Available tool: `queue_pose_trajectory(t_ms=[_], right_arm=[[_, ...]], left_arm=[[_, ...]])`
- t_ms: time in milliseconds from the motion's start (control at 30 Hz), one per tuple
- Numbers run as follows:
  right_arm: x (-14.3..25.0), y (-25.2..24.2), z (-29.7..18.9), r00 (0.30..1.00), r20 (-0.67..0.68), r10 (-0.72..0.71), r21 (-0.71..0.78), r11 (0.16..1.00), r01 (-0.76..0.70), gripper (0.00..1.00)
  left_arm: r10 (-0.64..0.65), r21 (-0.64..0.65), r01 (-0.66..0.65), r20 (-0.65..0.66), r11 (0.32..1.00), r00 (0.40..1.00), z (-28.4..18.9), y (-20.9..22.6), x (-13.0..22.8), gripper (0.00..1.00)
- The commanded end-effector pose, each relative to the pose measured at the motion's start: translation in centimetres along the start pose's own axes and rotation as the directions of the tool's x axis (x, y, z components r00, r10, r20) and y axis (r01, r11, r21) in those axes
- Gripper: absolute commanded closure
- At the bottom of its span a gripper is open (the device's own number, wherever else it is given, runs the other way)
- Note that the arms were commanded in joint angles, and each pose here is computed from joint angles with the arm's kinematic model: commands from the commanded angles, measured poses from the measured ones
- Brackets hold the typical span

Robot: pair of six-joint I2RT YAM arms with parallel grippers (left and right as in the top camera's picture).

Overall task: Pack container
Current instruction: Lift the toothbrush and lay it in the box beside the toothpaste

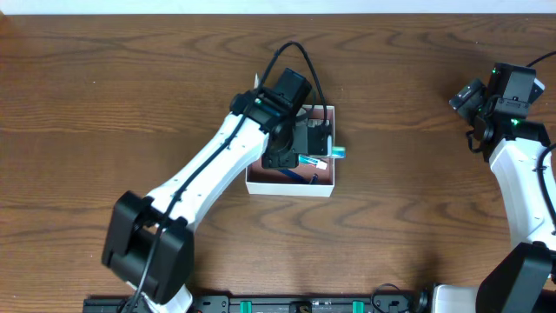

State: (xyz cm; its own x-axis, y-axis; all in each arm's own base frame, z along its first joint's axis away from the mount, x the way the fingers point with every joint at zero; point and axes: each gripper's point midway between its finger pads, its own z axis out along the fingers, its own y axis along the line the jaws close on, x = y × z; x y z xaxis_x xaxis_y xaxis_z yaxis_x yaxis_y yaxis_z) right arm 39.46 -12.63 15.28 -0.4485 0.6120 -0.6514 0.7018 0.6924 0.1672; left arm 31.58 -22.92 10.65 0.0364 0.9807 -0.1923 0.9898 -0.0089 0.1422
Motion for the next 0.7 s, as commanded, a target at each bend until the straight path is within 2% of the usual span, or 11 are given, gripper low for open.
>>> queue_pose_trajectory(t_ms=[0,300,367,433,667], right_arm=[[-0.2,-0.3,0.1,1.0,0.006,-0.002,0.01,1.0,0.002,0.01],[-0.2,-0.3,0.1,1.0,0.006,-0.002,0.01,1.0,0.002,0.01],[-0.2,-0.3,0.1,1.0,0.006,-0.002,0.01,1.0,0.002,0.01],[-0.2,-0.3,0.1,1.0,0.006,-0.002,0.01,1.0,0.002,0.01],[-0.2,-0.3,0.1,1.0,0.006,-0.002,0.01,1.0,0.002,0.01]], left_arm=[[0.012,-0.033,-0.017,-0.139,0.999,0.99,1.1,0.9,2.7,0.94],[-0.003,-0.049,-0.004,-0.155,0.999,0.988,1.6,1.7,3.3,0.93],[-0.003,-0.056,-0.006,-0.15,0.998,0.989,1.7,1.8,3.1,0.7],[-0.002,-0.056,-0.006,-0.15,0.998,0.989,1.7,1.8,3.1,0.56],[0.031,-0.069,-0.041,-0.132,0.997,0.991,0.9,1.1,1.6,0.52]])
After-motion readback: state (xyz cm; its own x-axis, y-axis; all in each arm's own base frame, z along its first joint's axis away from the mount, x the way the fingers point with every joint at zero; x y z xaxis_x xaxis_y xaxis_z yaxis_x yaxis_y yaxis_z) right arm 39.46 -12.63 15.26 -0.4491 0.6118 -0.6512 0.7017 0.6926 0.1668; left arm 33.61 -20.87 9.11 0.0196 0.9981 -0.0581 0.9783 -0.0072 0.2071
